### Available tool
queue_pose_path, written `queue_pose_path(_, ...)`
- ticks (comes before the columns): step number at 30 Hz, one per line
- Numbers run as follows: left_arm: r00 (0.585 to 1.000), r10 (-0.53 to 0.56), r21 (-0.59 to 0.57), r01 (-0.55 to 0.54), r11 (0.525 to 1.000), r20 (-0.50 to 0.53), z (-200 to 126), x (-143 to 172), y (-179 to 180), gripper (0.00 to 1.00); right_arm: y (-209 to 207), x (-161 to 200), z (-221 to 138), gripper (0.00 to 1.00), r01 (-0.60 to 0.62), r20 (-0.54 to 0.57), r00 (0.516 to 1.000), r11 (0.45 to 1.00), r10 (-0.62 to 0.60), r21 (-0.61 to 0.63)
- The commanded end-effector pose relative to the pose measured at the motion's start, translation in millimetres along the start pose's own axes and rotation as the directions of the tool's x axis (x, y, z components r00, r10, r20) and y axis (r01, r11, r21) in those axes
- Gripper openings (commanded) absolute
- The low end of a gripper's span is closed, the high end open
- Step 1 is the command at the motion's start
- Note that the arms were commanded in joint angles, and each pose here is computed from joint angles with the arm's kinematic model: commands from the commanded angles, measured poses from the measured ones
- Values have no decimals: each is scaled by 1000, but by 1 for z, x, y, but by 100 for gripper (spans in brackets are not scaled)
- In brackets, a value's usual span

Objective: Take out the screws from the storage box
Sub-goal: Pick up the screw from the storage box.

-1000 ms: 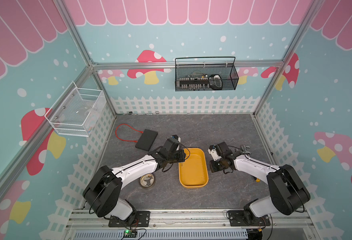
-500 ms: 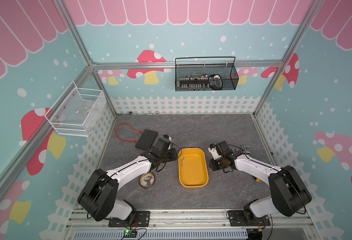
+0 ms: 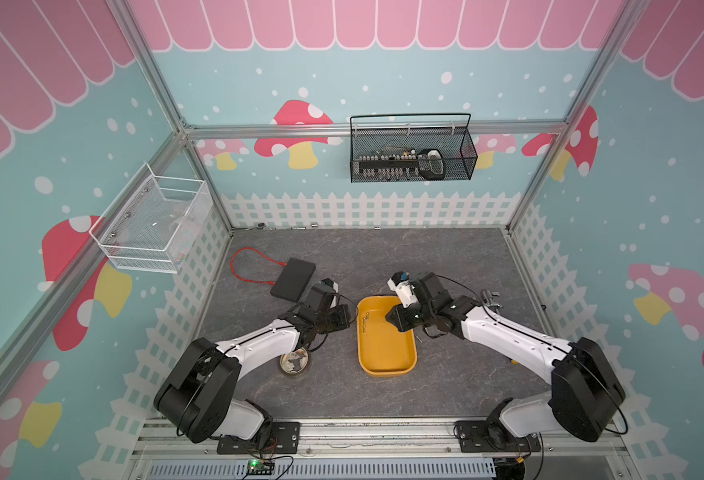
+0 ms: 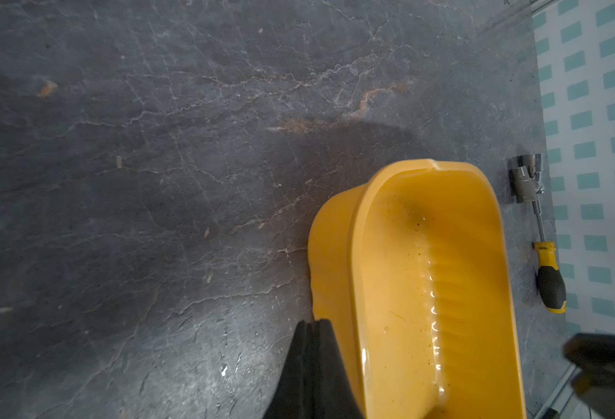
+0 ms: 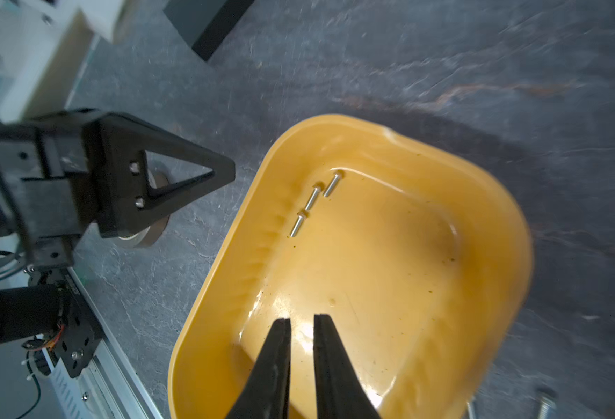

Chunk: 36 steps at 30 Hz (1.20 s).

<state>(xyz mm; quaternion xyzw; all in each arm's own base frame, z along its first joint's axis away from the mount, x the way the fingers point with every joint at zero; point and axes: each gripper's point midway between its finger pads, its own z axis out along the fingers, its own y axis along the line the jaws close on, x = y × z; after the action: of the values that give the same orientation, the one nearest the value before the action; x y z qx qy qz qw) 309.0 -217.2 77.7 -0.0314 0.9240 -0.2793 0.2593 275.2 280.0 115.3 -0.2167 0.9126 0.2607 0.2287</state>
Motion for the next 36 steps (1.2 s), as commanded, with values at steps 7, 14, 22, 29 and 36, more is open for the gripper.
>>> queue_pose_path(7,1000,-22,19,22,1000,-6,6,10,8,0,5,-12,46,27,-28,-53,998,1000,28,-7)
queue_pose_path(14,1000,-8,5,8,1000,-17,9,15,10,0,3,4,81,25,-19,-132,991,999,24,37)
queue_pose_path(22,999,2,0,-2,1000,-43,16,21,12,0,1,8,94,25,-12,-160,987,998,22,62)
queue_pose_path(29,999,2,11,-2,1000,-53,17,26,11,0,-6,19,109,26,-20,-213,976,996,38,90)
queue_pose_path(36,999,21,0,-21,1000,-50,19,25,12,0,-21,37,115,27,-2,-286,957,986,50,164)
